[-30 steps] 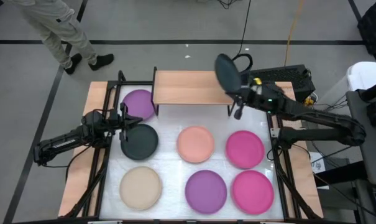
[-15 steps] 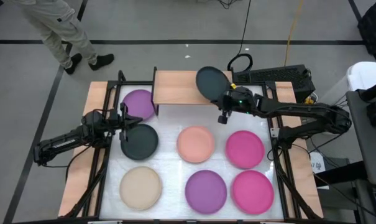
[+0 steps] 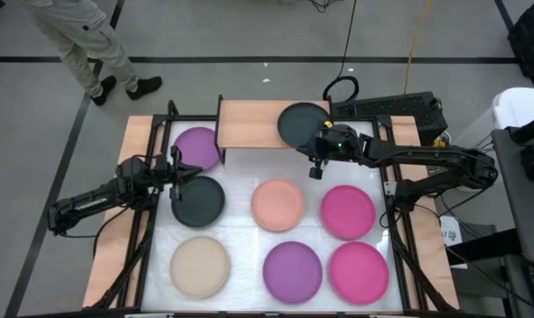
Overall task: Place and stack plates onto a shelf
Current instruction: Put the top black plate on the shelf, then stack the top purple plate on top of the black plate on the shelf
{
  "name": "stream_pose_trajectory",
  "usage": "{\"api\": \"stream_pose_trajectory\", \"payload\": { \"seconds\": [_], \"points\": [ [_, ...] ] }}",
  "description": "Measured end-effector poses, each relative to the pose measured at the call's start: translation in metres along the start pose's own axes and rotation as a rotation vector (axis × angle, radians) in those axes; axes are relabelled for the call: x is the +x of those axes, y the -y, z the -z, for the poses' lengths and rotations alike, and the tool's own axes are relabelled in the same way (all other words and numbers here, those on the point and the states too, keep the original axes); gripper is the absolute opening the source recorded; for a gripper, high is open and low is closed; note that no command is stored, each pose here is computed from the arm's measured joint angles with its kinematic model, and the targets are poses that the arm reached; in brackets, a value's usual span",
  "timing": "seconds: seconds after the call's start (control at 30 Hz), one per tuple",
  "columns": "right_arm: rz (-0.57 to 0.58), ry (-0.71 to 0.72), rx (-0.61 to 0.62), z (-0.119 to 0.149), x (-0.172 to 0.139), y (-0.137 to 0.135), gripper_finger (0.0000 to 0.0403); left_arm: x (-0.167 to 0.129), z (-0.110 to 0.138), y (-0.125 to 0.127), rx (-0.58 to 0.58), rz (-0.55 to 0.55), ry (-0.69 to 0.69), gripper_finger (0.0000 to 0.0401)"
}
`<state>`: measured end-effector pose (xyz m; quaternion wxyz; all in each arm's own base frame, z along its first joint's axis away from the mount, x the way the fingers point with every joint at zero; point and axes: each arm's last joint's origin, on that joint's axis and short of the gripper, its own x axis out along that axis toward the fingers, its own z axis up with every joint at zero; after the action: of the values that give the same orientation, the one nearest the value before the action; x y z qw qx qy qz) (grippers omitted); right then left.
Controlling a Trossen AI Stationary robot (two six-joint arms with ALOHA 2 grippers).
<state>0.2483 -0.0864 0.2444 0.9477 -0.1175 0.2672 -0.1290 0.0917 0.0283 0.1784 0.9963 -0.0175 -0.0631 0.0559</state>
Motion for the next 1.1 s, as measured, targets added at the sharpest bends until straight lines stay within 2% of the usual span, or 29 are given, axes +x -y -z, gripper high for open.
{"api": "stream_pose_trajectory", "payload": {
  "seconds": [0.23,0.5,0.77,0.97,1.1],
  "points": [
    [-0.002,0.08,-0.038,-0.01,-0.003,-0.005,0.0039,0.0,0.0,0.0,0.0,0.0,0.0,0.0004],
    [-0.023,0.338,-0.115,-0.042,-0.042,-0.024,0.004,0.0,0.0,0.0,0.0,0.0,0.0,0.0004],
    [-0.019,0.453,0.017,-0.052,-0.095,-0.029,0.0037,0.0,0.0,0.0,0.0,0.0,0.0,0.0004],
    [-0.141,0.517,0.042,-0.052,-0.123,-0.035,0.0028,0.0,0.0,0.0,0.0,0.0,0.0,0.0004],
    [-0.177,0.502,0.046,-0.049,-0.129,-0.038,0.0028,0.0,0.0,0.0,0.0,0.0,0.0,0.0004]
  ]
}}
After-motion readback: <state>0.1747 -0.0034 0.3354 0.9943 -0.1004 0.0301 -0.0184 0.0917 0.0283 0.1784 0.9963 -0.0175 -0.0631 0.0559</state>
